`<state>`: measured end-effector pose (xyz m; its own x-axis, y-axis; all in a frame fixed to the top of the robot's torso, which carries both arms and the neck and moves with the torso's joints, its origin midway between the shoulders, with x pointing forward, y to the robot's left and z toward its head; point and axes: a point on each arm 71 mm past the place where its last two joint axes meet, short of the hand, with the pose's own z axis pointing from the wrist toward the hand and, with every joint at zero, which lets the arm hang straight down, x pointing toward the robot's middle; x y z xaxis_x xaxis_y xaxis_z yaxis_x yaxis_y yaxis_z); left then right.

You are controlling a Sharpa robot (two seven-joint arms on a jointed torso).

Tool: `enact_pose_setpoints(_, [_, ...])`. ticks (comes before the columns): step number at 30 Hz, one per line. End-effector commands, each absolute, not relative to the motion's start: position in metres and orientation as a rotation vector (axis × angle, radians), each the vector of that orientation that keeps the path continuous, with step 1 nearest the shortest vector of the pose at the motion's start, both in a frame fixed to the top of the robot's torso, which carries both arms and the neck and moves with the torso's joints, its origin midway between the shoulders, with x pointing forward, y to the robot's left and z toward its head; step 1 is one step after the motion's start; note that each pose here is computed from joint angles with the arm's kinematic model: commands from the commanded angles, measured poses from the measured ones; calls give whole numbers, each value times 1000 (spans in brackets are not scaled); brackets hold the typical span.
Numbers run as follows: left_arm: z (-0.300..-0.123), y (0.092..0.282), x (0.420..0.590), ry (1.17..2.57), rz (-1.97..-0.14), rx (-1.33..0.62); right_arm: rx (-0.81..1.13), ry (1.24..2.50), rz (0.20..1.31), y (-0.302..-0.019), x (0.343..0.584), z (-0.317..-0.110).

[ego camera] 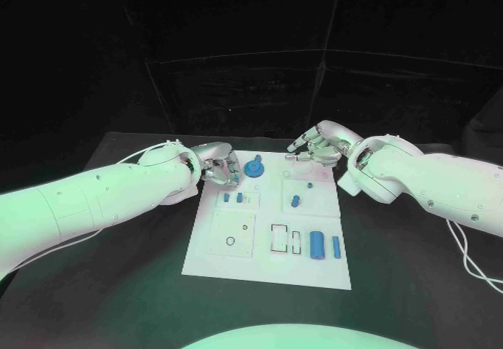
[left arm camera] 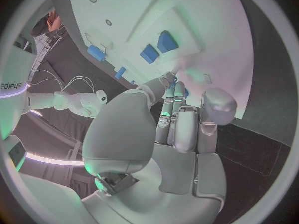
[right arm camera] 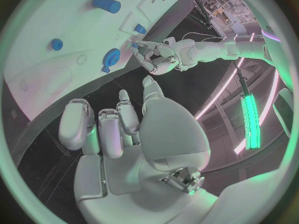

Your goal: Assemble the parts on the task board

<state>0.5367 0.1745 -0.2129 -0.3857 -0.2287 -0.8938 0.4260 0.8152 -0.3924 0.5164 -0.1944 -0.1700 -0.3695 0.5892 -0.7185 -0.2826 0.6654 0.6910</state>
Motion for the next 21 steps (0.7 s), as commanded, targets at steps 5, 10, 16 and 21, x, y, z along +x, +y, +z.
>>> enact_pose_setpoints(5, [-215,175,537,1879,-693,135,243,1714,941,-193,516,-168])
enact_pose_setpoints(10, [-216,172,537,1895,-692,140,242,1714,943,-193,516,-168])
enact_pose_setpoints(16, [-218,170,538,1916,-684,142,242,1714,942,-193,516,-168])
enact_pose_setpoints(21, [-219,170,538,1924,-681,143,241,1714,943,-193,516,-168])
